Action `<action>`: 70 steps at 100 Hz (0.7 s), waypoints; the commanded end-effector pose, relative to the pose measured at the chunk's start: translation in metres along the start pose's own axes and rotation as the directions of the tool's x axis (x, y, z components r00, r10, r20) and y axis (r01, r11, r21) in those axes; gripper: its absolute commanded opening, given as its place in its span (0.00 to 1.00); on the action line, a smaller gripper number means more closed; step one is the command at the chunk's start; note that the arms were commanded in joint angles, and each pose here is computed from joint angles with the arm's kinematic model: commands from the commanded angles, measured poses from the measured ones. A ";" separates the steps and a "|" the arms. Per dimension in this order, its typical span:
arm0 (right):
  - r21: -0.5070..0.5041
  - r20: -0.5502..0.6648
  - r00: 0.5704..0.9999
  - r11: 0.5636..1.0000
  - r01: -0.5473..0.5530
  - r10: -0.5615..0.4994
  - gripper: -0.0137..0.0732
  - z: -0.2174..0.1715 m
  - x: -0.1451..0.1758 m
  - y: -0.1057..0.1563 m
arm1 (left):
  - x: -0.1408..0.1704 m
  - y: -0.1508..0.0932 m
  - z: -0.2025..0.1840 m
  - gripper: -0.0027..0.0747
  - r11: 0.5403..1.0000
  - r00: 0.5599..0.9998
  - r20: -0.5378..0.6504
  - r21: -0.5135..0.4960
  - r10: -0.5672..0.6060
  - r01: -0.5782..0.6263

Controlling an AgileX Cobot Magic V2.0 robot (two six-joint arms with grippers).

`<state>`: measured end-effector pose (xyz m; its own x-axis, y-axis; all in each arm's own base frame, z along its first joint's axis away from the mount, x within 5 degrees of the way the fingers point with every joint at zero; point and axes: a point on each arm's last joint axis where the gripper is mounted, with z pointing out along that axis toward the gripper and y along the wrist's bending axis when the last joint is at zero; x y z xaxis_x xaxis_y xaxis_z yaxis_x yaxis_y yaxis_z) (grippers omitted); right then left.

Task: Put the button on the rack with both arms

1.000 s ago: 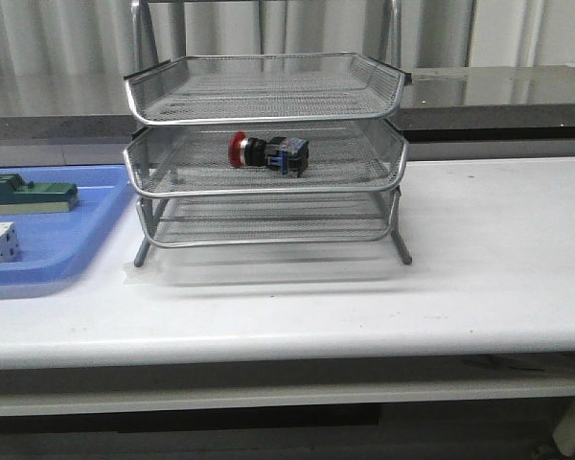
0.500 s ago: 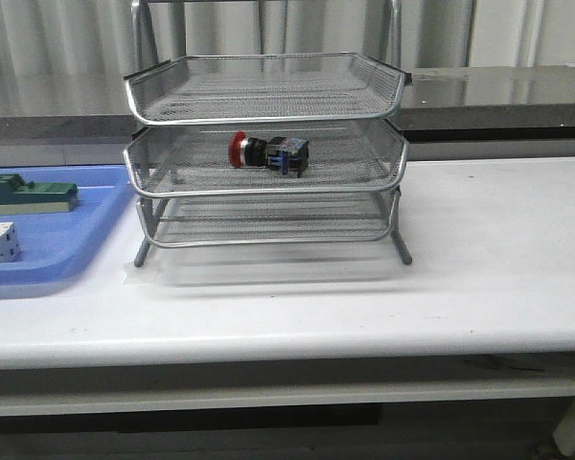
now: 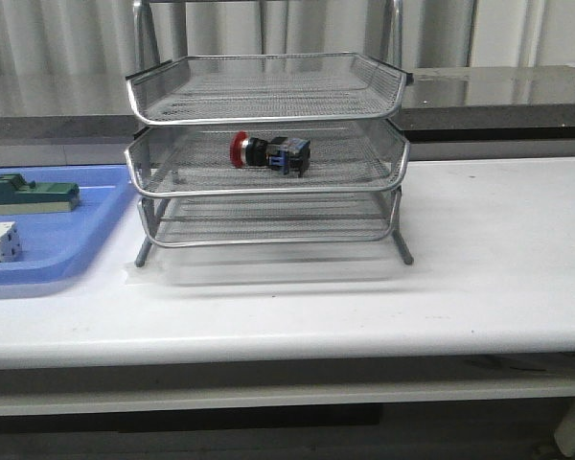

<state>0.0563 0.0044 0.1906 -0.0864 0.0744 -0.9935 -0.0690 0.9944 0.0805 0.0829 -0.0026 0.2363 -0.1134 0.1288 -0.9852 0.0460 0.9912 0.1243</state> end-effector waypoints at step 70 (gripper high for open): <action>0.001 0.125 0.992 1.000 0.012 -0.012 0.09 -0.003 -0.015 0.001 | 0.034 0.001 -0.025 0.01 0.991 0.960 0.276 -0.101 -0.052 0.082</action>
<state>0.0563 0.0044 0.1906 -0.0854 0.0745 -0.9936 -0.0691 0.9944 0.0805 0.0552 0.0028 0.2170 0.1170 0.0873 -0.9893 -0.0605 0.9949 0.0806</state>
